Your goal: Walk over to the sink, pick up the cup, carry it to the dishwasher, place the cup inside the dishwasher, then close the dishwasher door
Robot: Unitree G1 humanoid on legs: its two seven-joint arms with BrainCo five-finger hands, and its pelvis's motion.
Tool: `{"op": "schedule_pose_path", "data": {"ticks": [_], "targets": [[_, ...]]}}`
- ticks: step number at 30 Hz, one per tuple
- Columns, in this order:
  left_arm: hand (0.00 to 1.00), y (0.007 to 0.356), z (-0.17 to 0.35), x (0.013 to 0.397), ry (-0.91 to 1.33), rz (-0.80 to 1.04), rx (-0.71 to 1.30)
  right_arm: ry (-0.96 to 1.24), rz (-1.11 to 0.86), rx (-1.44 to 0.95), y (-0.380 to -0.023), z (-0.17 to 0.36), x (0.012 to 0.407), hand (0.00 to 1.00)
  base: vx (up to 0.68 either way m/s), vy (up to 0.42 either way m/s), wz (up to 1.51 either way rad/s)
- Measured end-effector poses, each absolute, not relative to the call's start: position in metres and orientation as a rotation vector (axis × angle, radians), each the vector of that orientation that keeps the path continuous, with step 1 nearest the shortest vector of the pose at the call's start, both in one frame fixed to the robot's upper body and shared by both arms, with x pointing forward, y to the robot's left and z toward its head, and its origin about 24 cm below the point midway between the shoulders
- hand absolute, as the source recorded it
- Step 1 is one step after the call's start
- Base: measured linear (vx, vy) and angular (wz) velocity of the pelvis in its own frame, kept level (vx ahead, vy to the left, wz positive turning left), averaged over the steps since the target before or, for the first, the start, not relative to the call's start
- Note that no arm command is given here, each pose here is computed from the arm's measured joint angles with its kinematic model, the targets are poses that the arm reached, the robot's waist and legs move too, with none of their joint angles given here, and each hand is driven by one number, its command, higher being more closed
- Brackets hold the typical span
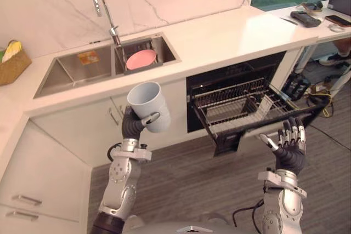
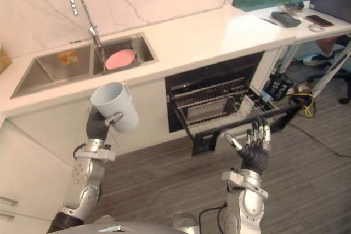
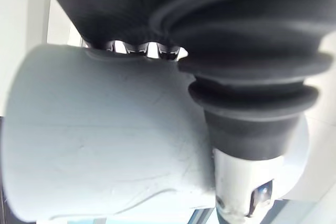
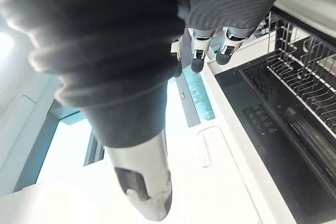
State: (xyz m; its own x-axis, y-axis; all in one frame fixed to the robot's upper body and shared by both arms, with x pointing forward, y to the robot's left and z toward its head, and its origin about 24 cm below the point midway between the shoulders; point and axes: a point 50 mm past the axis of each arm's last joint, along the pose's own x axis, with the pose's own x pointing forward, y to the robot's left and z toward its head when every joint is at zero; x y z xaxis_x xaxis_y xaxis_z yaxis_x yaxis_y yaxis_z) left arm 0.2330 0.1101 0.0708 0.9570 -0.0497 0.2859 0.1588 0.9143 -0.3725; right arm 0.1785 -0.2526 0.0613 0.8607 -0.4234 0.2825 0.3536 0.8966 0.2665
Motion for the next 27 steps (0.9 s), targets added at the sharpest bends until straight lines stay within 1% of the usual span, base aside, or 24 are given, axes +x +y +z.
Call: {"op": "schedule_pose_path", "data": {"ticks": [3,7,12,14,17,20,23,27], "targets": [[1.00,0.115,0.071,0.233,-0.274,-0.075,-0.391,-0.377,-0.360,0.198,-0.249,0.070,0.189,0.00,0.44,0.016,-0.41],[1.00,0.120,0.072,0.231,-0.284,-0.066,-0.378,-0.375,-0.355,0.162,-0.257,0.073,0.186,0.00,0.47,0.209,-0.52],[1.00,0.131,0.076,0.235,-0.311,-0.019,-0.364,-0.321,-0.365,0.216,-0.252,0.058,0.186,0.00,0.43,0.235,-0.07],[1.00,0.134,0.075,0.234,-0.310,-0.009,-0.357,-0.311,-0.360,0.249,-0.244,0.054,0.189,0.00,0.43,0.229,0.13],[1.00,0.142,0.077,0.234,-0.322,0.019,-0.348,-0.251,-0.307,0.290,-0.222,0.043,0.198,0.00,0.32,0.123,-0.06],[1.00,0.144,0.079,0.233,-0.341,0.021,-0.343,-0.237,-0.305,0.318,-0.215,0.039,0.197,0.00,0.18,0.006,0.06],[1.00,0.147,0.077,0.232,-0.339,0.016,-0.286,-0.232,-0.312,0.308,-0.218,0.039,0.195,0.00,0.19,-0.115,0.01],[1.00,0.143,0.080,0.234,-0.356,0.006,-0.273,-0.241,-0.303,0.292,-0.220,0.041,0.196,0.00,0.13,-0.133,-0.24]]}}
